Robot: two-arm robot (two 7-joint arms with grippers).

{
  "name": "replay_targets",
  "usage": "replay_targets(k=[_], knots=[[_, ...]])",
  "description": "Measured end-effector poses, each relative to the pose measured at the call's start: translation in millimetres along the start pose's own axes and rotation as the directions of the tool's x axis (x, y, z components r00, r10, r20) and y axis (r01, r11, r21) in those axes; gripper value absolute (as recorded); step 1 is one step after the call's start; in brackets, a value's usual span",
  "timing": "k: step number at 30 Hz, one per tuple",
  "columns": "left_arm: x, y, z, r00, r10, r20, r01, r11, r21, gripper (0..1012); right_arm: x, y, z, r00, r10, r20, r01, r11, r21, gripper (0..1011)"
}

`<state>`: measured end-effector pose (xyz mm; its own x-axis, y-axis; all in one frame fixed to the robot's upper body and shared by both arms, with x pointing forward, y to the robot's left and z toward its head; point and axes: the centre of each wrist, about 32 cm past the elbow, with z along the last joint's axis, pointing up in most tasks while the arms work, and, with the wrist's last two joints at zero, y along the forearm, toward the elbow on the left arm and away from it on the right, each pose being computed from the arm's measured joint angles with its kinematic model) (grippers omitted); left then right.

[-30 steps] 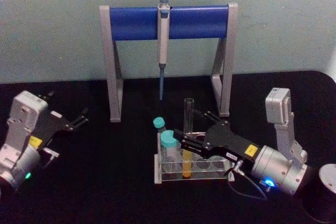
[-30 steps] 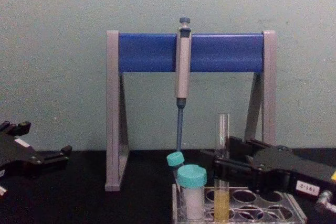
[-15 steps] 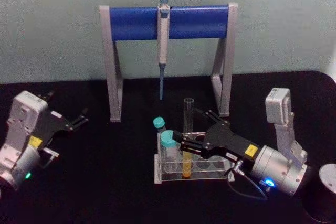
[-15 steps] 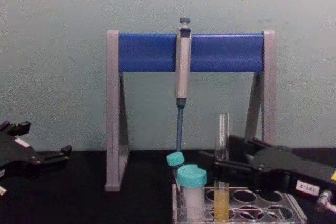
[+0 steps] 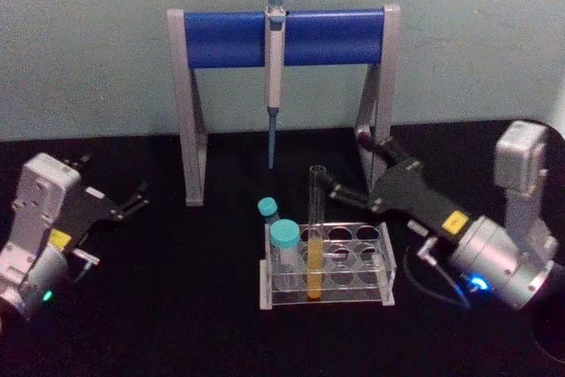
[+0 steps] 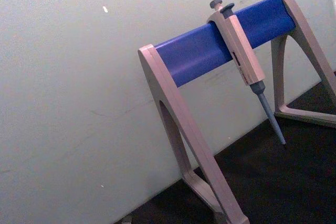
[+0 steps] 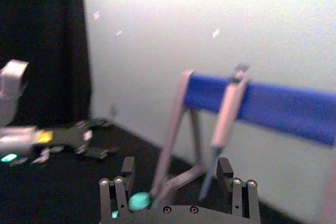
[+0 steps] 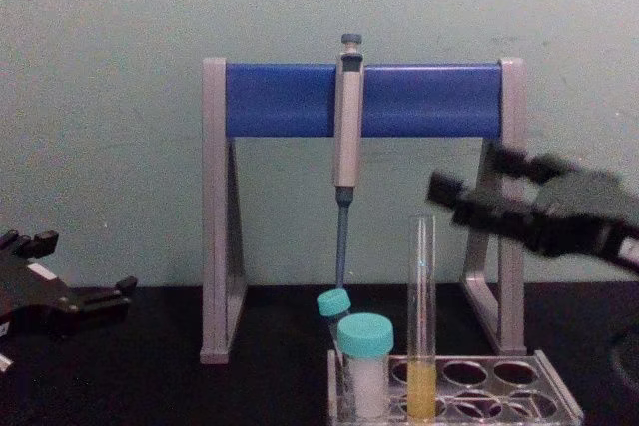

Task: Pick up the test tube from the test tube rack, shake it, then place it back into the test tube rack.

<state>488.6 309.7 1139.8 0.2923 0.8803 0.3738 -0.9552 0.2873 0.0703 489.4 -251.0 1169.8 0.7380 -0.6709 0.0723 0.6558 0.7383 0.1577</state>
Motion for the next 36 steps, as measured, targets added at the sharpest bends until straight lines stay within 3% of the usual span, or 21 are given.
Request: replay_targets(k=[4,5,8,9,14,16,20,26,30,36], knots=[[0.0,0.0,0.0,1.0000,0.000,0.000,0.000,1.0000,0.000,1001,-1.8,-8.8,7.8,0.990,-0.122,0.064,0.119,0.992,0.050,1000],[0.0,0.0,0.0,1.0000,0.000,0.000,0.000,1.0000,0.000,1001,-1.8,-8.8,7.8,0.990,-0.122,0.064,0.119,0.992,0.050,1000],[0.0,0.0,0.0,1.0000,0.000,0.000,0.000,1.0000,0.000,1001,-3.8,-15.7,6.8,0.966,-0.237,0.100,0.233,0.971,0.056,1000],[0.0,0.0,0.0,1.0000,0.000,0.000,0.000,1.0000,0.000,1001,-4.5,-18.5,5.0,0.952,-0.286,0.111,0.282,0.958,0.050,1000],[0.0,0.0,0.0,1.0000,0.000,0.000,0.000,1.0000,0.000,1001,-7.2,-24.1,-1.3,0.912,-0.388,0.135,0.390,0.921,0.013,1000],[0.0,0.0,0.0,1.0000,0.000,0.000,0.000,1.0000,0.000,1001,-8.6,-27.1,-7.0,0.886,-0.441,0.145,0.449,0.893,-0.026,1000],[0.0,0.0,0.0,1.0000,0.000,0.000,0.000,1.0000,0.000,1001,-10.1,-29.8,-16.6,0.864,-0.480,0.154,0.497,0.863,-0.096,1000],[0.0,0.0,0.0,1.0000,0.000,0.000,0.000,1.0000,0.000,1001,-10.6,-32.9,-32.7,0.851,-0.501,0.156,0.524,0.830,-0.190,1000],[0.0,0.0,0.0,1.0000,0.000,0.000,0.000,1.0000,0.000,1001,-10.7,-34.6,-40.8,0.853,-0.502,0.147,0.523,0.820,-0.233,1000],[0.0,0.0,0.0,1.0000,0.000,0.000,0.000,1.0000,0.000,1001,-10.9,-35.7,-49.3,0.860,-0.491,0.137,0.509,0.815,-0.277,1000]])
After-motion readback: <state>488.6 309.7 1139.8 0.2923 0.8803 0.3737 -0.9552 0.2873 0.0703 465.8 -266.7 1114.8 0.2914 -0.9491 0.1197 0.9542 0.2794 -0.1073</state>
